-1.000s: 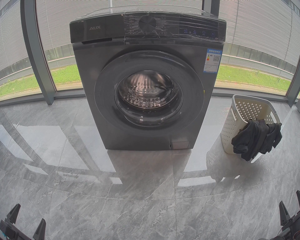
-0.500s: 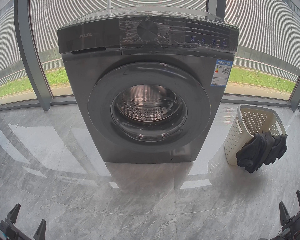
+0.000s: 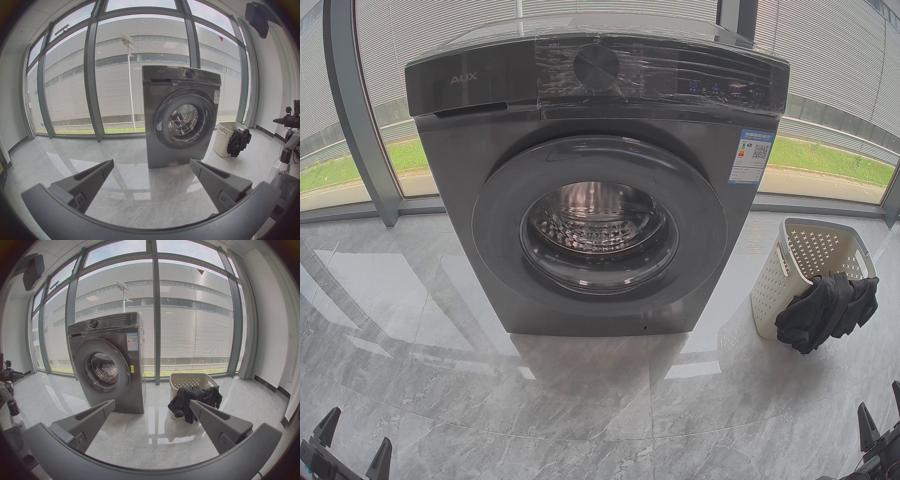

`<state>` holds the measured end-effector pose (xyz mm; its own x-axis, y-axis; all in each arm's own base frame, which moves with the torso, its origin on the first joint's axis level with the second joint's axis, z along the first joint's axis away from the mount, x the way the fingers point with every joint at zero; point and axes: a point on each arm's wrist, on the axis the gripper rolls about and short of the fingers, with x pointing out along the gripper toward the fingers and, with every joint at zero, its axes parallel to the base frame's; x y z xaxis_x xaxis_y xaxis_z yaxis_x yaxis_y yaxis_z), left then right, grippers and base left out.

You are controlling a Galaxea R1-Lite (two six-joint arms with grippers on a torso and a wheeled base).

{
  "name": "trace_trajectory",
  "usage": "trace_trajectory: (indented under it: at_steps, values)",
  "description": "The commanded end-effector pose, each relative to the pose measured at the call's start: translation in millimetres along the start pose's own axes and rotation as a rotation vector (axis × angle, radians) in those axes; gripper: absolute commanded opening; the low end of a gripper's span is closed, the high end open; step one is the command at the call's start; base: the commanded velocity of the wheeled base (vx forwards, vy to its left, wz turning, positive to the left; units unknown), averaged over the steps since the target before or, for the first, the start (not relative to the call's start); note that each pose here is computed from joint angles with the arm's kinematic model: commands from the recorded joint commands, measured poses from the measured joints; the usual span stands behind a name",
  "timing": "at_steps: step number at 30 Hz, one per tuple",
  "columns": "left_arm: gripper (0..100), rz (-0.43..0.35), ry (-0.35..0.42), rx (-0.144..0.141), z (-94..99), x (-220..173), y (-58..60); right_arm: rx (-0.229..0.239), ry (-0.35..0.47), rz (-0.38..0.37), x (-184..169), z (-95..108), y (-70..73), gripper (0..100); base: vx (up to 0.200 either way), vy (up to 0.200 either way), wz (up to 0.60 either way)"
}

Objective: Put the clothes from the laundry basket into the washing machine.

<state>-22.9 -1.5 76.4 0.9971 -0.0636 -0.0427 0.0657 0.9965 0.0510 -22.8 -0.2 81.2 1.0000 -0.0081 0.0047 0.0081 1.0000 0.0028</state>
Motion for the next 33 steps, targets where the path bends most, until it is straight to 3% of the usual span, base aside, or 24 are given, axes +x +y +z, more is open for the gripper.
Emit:
trace_trajectory:
  at_steps: [1, 33]
  values:
    - [100, 0.001, 0.000, 0.000, -5.3, 0.2, -0.3, 0.000, 0.000, 0.000, 0.0, -5.3, 0.0, 100, 0.000, -0.200, 0.00]
    - [100, 0.001, 0.000, 0.000, -5.3, 0.2, -0.3, 0.000, 0.000, 0.000, 0.0, -5.3, 0.0, 100, 0.000, -0.200, 0.00]
